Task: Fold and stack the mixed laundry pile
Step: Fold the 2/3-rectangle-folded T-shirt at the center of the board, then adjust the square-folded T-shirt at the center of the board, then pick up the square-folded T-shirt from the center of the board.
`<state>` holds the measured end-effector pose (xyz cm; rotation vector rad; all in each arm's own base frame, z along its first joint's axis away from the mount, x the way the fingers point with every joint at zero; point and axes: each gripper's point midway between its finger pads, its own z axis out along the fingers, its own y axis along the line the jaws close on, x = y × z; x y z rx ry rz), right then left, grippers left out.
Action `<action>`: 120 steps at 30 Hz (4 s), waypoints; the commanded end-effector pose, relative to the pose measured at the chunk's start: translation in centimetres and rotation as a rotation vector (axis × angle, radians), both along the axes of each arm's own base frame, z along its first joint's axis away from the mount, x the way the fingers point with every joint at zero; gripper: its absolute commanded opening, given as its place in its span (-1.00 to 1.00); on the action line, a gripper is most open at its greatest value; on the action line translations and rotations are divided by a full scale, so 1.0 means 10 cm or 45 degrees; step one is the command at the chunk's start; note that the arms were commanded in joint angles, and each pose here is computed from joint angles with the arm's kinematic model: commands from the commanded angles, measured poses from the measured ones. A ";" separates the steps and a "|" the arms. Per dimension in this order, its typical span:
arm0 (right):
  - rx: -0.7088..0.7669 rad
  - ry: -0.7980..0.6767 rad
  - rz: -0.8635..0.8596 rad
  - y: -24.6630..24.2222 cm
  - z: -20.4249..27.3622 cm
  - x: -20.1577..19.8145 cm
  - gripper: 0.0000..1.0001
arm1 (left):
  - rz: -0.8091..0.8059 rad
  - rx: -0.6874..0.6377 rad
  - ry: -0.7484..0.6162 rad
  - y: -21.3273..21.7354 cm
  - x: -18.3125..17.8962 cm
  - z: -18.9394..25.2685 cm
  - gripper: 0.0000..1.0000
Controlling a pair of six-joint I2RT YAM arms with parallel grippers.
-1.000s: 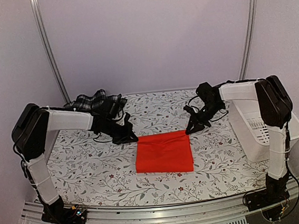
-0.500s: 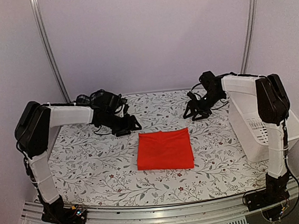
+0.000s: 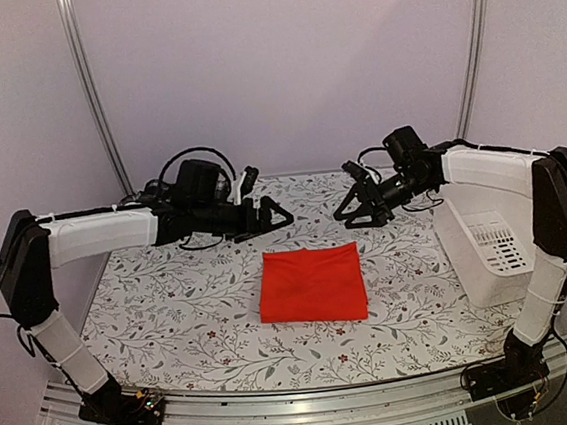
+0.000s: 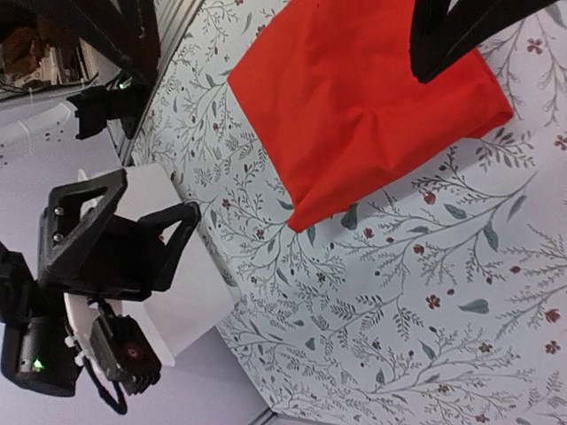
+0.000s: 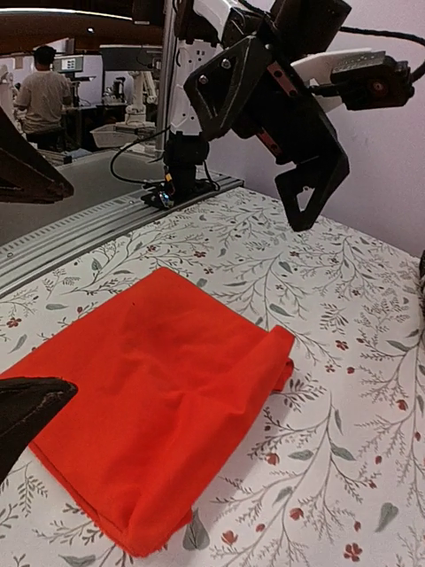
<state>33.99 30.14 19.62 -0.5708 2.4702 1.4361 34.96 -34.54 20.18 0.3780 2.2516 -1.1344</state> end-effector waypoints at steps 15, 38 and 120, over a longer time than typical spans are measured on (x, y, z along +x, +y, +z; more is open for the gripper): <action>0.103 0.367 0.023 0.45 -1.31 0.27 0.29 | -0.115 -0.153 0.328 -0.63 0.18 -1.22 0.99; 0.082 0.264 0.006 0.30 -0.66 0.37 0.28 | -0.180 -0.246 0.259 -0.23 -0.05 -0.62 0.99; -0.070 0.474 -0.306 -0.66 -1.18 -0.62 0.23 | -0.861 0.892 -0.655 -1.66 -1.28 -1.95 -1.00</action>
